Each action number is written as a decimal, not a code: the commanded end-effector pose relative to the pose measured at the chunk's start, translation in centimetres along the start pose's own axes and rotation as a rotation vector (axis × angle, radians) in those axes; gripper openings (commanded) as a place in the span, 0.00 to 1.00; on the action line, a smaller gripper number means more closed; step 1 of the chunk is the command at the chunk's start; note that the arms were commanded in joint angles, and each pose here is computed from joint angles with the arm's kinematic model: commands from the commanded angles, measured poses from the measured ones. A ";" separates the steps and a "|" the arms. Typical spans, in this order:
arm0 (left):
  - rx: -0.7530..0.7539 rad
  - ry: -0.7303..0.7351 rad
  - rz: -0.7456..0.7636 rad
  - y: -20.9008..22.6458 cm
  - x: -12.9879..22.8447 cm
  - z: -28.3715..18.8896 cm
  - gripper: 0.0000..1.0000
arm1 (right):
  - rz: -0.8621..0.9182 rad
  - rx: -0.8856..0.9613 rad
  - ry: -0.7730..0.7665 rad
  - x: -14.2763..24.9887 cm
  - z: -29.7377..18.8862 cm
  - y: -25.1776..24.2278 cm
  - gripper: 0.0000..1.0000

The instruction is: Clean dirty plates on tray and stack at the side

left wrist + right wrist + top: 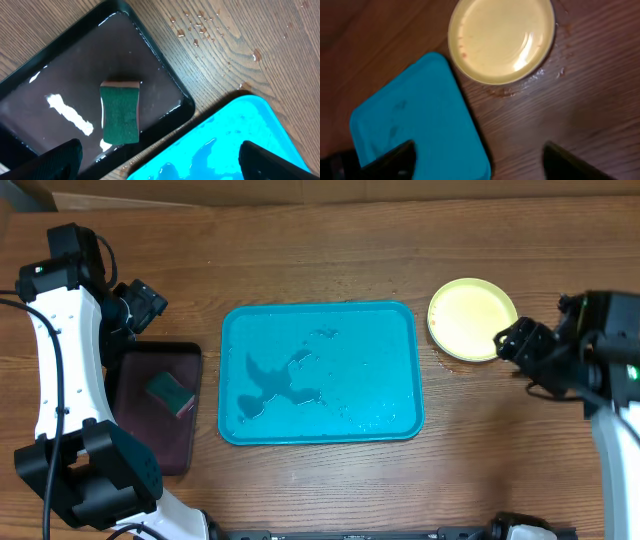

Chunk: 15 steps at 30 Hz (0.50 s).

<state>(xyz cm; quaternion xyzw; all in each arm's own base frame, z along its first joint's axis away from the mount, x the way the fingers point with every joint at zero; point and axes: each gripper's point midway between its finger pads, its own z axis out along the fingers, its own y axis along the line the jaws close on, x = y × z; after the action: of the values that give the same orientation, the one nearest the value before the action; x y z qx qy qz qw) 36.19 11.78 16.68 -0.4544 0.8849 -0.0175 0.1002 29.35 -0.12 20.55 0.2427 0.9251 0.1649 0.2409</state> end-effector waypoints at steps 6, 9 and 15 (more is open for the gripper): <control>-0.012 0.000 0.004 0.0 -0.1 0.4 1.00 | -0.104 -0.115 0.067 5.3 -4.3 3.4 1.00; -0.012 0.001 0.004 0.0 -0.1 0.4 1.00 | -0.097 -0.134 0.129 6.7 -4.3 3.7 1.00; -0.012 0.001 0.004 0.0 -0.1 0.4 1.00 | -0.093 -0.128 0.142 6.7 -4.1 3.6 1.00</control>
<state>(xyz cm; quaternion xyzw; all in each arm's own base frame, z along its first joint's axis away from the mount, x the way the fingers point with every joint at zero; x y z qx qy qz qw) 36.20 11.78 16.68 -0.4544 0.8849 -0.0175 0.1004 23.26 5.21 22.27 0.1785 0.9399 0.2187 0.1919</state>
